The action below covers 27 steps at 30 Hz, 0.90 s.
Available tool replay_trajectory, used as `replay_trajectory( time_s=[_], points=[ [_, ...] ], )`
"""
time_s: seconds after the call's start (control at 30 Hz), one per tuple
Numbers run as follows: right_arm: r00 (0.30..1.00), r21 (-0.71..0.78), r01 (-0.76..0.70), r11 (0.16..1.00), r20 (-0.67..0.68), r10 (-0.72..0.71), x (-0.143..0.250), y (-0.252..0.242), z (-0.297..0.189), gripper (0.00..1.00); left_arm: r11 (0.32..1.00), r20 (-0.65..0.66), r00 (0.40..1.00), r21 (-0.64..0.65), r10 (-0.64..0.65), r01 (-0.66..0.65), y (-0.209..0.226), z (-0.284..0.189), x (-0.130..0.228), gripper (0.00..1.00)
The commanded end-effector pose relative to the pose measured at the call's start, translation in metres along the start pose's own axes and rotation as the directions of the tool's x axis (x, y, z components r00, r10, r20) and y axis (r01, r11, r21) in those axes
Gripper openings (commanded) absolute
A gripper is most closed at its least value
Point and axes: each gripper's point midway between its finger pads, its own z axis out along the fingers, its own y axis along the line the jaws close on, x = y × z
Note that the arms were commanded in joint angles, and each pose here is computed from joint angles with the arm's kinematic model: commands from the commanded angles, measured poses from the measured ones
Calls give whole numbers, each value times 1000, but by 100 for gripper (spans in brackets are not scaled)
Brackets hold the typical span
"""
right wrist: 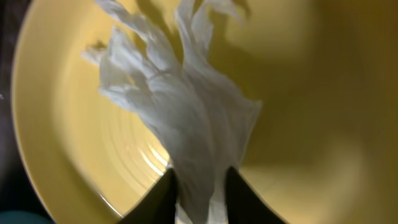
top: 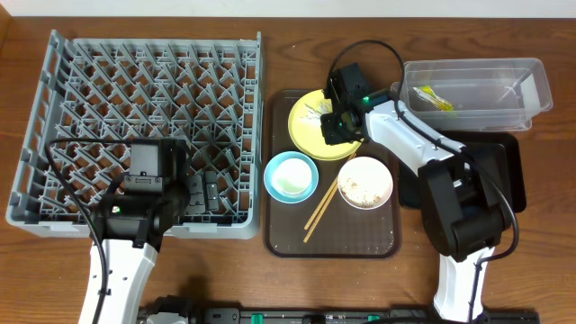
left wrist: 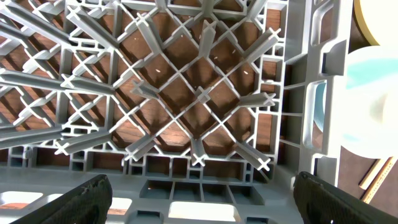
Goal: Sort waste into correct bins and load items into the dishwasher rack
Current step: 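Move the right gripper back to the plate and grasp the white tissue, then carry the tissue with the right gripper and drop it into the clear bin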
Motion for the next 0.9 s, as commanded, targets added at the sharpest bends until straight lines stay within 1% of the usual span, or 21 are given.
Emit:
replay_trajectory(
  time_s=[0.0,0.03,0.17,0.27,0.37,0.53,0.63,0.77,0.83,0.87],
  points=[
    [999,-2,-10,1000,50,10,-13,1,-16,16,1000,22,1000,12,-17,17,-2,-6,-7,95],
    [997,-3,-15,1000,70,16,-19,-2,-23,11,1000,22,1000,12,-18,18,-2,-6,-7,95],
    [984,-5,-50,999,169,50,-43,-17,-61,6,1000,22,1000,11,-18,18,-2,-6,-7,95],
    [956,-5,-98,995,277,95,-66,-42,-99,1,1000,22,1000,12,-18,18,-2,-6,-7,95],
    [918,1,-158,987,368,147,-83,-73,-132,1,1000,22,1000,12,-18,18,-2,-6,-7,95],
    [834,67,-352,934,476,280,-90,-148,-171,4,1000,22,1000,12,-18,18,-2,-6,-7,95],
    [810,112,-424,898,492,321,-82,-186,-177,4,1000,22,1000,12,-18,18,-2,-6,-7,95],
    [783,139,-503,853,491,382,-70,-220,-181,5,1000,22,1000,12,-18,18,-2,-6,-7,95],
    [776,145,-523,840,488,399,-65,-230,-181,8,1000,22,1000,12,-18,18,-2,-6,-7,95],
    [775,148,-529,836,486,404,-63,-234,-180,11,1000,22,1000,12,-18,18,-2,-6,-7,95]
  ],
)
